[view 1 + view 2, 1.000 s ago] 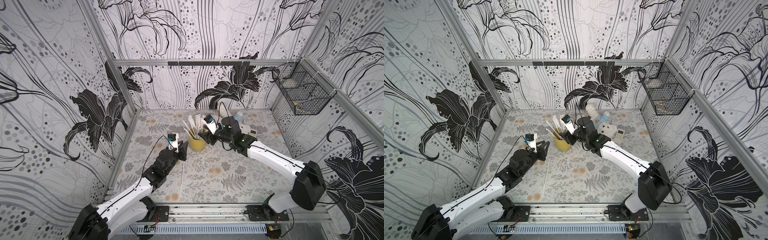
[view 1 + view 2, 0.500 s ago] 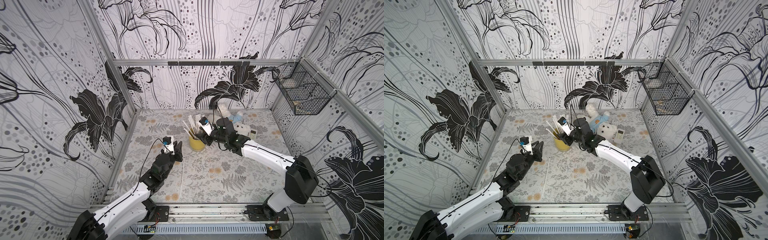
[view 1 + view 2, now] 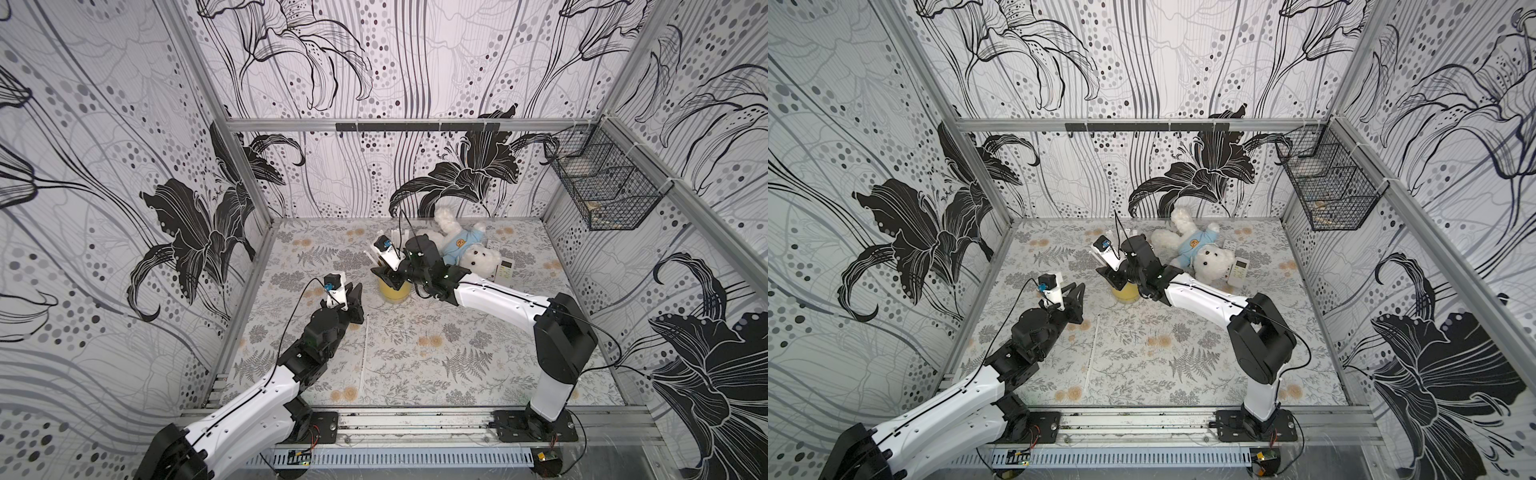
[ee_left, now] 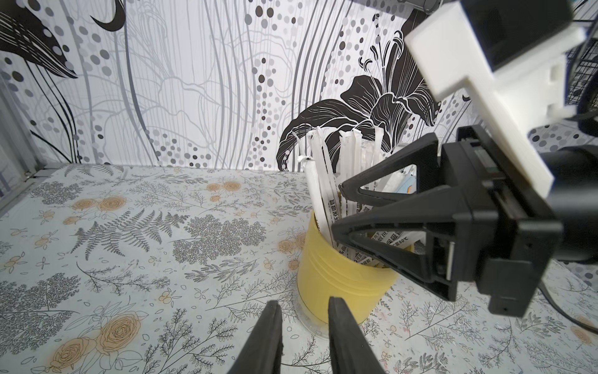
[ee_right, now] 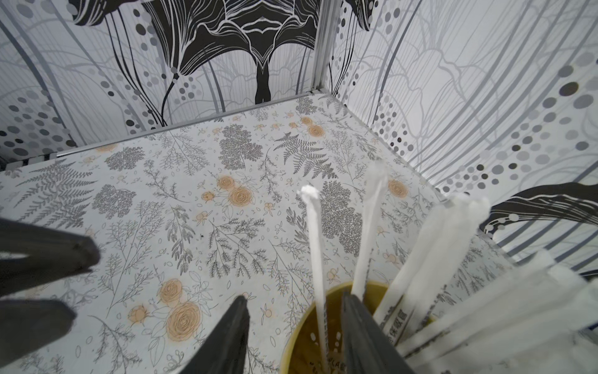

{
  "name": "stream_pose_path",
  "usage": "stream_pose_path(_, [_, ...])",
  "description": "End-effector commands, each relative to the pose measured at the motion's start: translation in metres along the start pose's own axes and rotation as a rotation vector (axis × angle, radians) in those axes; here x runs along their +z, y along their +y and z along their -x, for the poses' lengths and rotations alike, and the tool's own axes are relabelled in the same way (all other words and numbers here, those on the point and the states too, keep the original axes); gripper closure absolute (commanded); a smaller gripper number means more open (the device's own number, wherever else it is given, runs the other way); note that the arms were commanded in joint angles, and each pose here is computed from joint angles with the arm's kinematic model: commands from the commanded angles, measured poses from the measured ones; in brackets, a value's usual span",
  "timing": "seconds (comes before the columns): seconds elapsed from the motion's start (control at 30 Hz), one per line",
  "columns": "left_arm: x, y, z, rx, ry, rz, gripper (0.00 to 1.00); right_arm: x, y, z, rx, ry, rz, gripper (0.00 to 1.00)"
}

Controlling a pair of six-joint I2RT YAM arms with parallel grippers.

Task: Take the straws out of the storage container
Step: Pick up the straw from the container.

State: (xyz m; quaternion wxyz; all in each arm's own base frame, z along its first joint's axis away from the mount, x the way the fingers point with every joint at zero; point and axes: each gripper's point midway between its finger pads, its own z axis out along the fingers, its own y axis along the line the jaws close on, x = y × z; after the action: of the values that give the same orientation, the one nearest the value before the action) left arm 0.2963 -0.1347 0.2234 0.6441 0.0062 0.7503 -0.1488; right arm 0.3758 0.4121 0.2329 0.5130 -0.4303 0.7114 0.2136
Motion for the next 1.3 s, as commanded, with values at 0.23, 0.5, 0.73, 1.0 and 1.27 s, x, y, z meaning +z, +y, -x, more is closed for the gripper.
stream_pose_path(0.23, [-0.006, -0.006, 0.01, -0.042, -0.043, -0.044, 0.7, 0.02, -0.013, 0.003, 0.0, 0.058, -0.065, 0.57])
stream_pose_path(0.5, [-0.009, -0.007, 0.013, -0.048, -0.052, -0.052, 0.7, 0.028, -0.008, 0.002, -0.01, 0.08, -0.056, 0.66])
stream_pose_path(0.73, [-0.009, -0.008, 0.014, -0.049, -0.05, -0.056, 0.7, 0.025, -0.011, 0.006, -0.026, 0.086, -0.085, 0.81])
stream_pose_path(1.0, [-0.011, -0.007, 0.016, -0.048, -0.055, -0.056, 0.7, 0.008, -0.01, 0.022, -0.043, 0.066, -0.104, 0.9])
stream_pose_path(1.27, [-0.011, -0.01, 0.019, -0.052, -0.057, -0.067, 0.7, -0.015, -0.008, 0.051, -0.01, 0.01, -0.094, 1.0])
